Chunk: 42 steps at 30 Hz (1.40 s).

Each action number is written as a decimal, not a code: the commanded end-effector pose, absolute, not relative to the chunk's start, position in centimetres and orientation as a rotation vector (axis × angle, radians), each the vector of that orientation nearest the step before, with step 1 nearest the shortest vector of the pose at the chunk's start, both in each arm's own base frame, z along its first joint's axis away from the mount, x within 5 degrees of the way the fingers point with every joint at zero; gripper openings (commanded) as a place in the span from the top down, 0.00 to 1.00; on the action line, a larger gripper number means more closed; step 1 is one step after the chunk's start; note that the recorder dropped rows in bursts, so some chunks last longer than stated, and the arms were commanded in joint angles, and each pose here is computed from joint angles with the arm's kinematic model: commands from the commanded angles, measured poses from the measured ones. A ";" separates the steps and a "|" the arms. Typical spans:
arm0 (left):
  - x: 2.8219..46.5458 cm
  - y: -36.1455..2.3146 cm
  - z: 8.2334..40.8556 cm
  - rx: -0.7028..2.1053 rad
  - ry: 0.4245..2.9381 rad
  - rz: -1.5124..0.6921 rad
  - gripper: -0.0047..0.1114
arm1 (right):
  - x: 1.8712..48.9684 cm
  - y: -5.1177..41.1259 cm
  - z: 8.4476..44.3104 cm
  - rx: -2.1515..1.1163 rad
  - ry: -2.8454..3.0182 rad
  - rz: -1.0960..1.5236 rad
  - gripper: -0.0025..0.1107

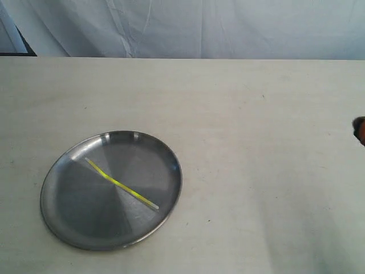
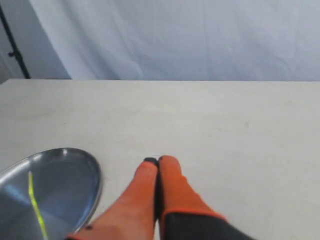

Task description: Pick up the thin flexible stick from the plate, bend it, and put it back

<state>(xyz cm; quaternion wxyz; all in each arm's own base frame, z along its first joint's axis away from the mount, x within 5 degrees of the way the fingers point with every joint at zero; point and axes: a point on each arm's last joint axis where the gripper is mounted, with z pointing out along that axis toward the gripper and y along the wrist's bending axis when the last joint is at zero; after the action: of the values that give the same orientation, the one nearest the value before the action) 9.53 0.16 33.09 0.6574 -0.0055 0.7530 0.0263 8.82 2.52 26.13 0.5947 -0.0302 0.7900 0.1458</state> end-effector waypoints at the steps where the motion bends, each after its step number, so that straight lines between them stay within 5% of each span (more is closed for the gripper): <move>1: 9.4 0.2 33.1 -0.014 1.702 0.058 0.96 | 6.7 1.2 23.2 0.045 1.751 0.291 0.98; 11: 9.4 0.2 33.1 -0.014 1.702 0.058 0.96 | 5.5 0.4 18.7 0.212 1.765 0.263 0.98; 42: 9.4 0.2 33.1 -0.012 1.702 0.061 0.96 | 5.4 0.4 18.5 0.217 1.786 0.267 0.98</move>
<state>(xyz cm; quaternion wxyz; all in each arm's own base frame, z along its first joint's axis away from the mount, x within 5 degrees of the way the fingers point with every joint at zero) 9.53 0.16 33.09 0.6574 -0.0055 0.7530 0.0263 5.43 0.49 18.53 0.6093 0.0940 0.7782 0.1195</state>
